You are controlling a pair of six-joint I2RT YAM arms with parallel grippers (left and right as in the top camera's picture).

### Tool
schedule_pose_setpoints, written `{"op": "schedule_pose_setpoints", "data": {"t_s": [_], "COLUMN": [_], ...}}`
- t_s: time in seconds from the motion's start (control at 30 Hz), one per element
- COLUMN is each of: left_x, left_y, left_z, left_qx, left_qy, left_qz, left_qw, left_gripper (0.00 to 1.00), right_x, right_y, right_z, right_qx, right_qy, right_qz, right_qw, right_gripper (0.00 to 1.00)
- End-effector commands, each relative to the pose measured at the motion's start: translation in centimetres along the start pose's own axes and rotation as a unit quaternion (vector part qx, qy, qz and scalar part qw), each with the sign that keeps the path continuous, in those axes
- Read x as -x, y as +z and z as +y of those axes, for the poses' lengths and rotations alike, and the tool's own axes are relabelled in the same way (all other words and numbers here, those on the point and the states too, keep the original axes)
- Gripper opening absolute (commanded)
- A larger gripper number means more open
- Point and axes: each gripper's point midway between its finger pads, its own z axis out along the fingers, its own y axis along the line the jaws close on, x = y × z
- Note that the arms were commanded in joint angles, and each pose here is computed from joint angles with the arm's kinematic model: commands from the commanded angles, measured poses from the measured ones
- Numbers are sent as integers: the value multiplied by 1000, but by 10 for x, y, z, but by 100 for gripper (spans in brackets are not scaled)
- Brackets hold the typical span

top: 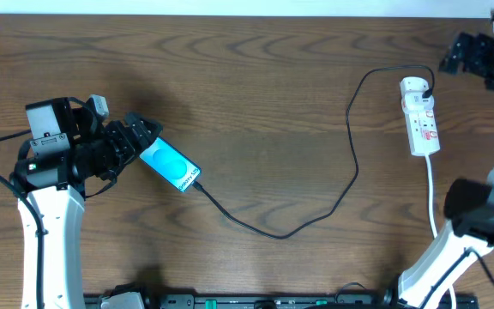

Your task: Plug charger to phone and switch on socket

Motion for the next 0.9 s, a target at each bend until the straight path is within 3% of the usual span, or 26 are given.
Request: {"op": "schedule_pose_setpoints", "data": {"t_s": [0.0, 0.17, 0.37, 0.87], "left_x": [1, 1, 1, 1], "left_y": [-2, -2, -2, -2], "left_z": [0, 0, 0, 0], "left_qx": [4, 3, 3, 3], "left_qy": [9, 9, 9, 9], "left_qz": [-4, -4, -4, -4], "left_qw": [1000, 1000, 1000, 1000], "left_gripper": [92, 92, 92, 92], "right_x": [-6, -19, -45, -122], "right_y": [-41, -53, -48, -57], "right_z": [31, 55, 55, 31], "right_qx": [11, 5, -63, -93], "right_qy": [-29, -66, -99, -38], "right_qz": [-49, -56, -29, 17], "right_qw": [998, 996, 993, 995], "right_gripper": [99, 99, 99, 99]}}
